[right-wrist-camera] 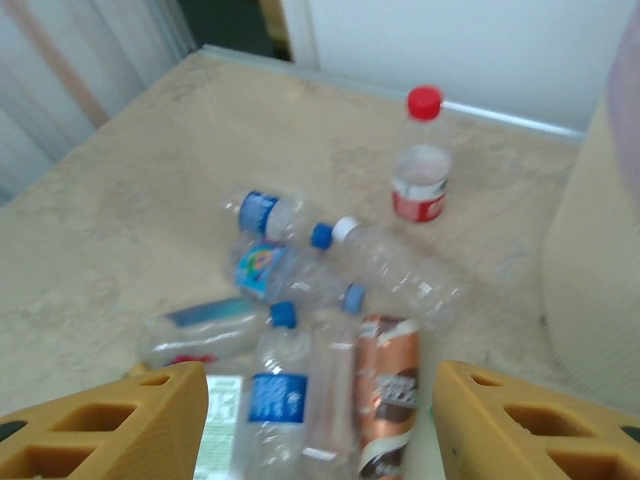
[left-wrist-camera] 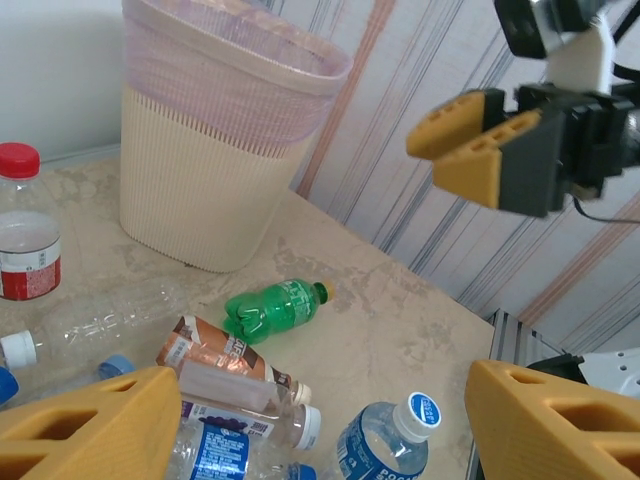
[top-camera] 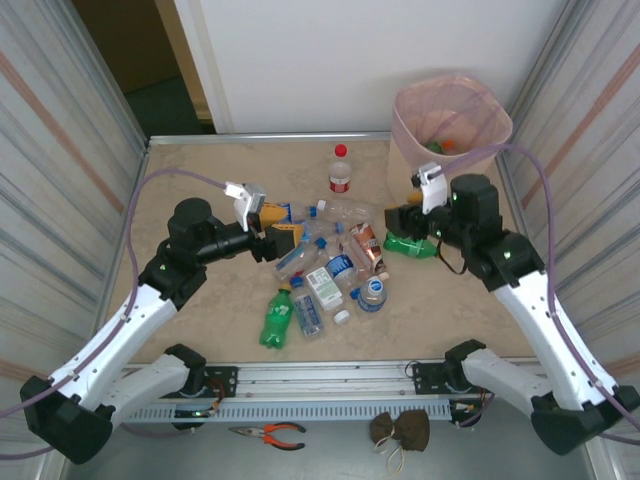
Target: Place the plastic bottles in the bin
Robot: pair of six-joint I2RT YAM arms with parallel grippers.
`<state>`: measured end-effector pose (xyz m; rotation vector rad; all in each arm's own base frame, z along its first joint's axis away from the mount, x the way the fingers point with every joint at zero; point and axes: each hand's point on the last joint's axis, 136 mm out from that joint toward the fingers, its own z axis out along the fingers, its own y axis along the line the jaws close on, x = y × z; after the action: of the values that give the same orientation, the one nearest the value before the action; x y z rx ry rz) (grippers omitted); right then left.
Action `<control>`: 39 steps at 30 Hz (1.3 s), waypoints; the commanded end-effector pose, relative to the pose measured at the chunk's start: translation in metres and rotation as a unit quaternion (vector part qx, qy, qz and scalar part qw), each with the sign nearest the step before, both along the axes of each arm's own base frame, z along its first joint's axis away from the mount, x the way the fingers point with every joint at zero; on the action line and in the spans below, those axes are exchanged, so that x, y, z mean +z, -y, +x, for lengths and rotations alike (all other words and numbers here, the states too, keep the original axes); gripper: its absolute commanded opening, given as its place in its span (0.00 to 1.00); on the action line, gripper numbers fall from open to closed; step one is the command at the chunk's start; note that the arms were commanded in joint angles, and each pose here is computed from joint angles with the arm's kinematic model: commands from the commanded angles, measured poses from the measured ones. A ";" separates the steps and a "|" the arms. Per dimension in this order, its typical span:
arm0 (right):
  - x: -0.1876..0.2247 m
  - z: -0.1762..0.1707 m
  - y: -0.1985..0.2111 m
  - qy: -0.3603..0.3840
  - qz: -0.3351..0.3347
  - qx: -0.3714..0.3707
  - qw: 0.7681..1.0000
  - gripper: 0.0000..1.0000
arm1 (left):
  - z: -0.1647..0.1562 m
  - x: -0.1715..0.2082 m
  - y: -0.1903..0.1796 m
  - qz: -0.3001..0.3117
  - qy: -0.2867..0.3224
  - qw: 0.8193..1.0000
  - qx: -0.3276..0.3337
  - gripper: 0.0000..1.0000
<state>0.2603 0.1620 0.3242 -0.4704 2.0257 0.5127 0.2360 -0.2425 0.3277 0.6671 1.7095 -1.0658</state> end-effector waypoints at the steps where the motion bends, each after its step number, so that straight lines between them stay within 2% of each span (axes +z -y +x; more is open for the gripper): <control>1: -0.021 -0.019 0.001 -0.060 0.025 -0.050 0.997 0.59 | 0.001 0.001 -0.001 -0.008 0.002 1.000 0.003 0.75; 5: -0.055 -0.045 -0.009 -0.134 0.013 -0.083 0.987 0.59 | 0.002 -0.004 -0.001 -0.007 -0.004 1.000 0.005 0.75; 10: -0.092 -0.069 -0.012 -0.207 -0.045 -0.134 0.968 0.59 | 0.001 -0.009 -0.001 -0.005 -0.012 1.000 0.004 0.75; 13: -0.115 -0.076 -0.008 -0.260 -0.075 -0.188 0.944 0.58 | 0.001 -0.011 -0.001 -0.002 -0.015 1.000 0.005 0.75; 16: -0.131 -0.085 -0.010 -0.300 -0.091 -0.202 0.928 0.58 | 0.004 -0.017 -0.002 0.004 -0.016 1.000 0.010 0.76; 19: -0.138 -0.092 -0.009 -0.314 -0.098 -0.212 0.920 0.58 | 0.007 -0.024 -0.002 0.008 -0.022 1.000 0.014 0.76; 26: -0.138 -0.092 -0.018 -0.320 -0.091 -0.202 0.921 0.57 | 0.008 -0.030 0.000 0.006 -0.033 0.999 0.013 0.76; 39: -0.149 -0.084 -0.035 -0.328 -0.141 -0.182 0.916 0.53 | 0.007 -0.032 -0.005 0.010 -0.031 0.999 0.023 0.76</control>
<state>0.1772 0.1946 0.1720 -0.0260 2.7738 0.1627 0.2430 -0.2421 0.2876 0.6225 1.8210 -1.0607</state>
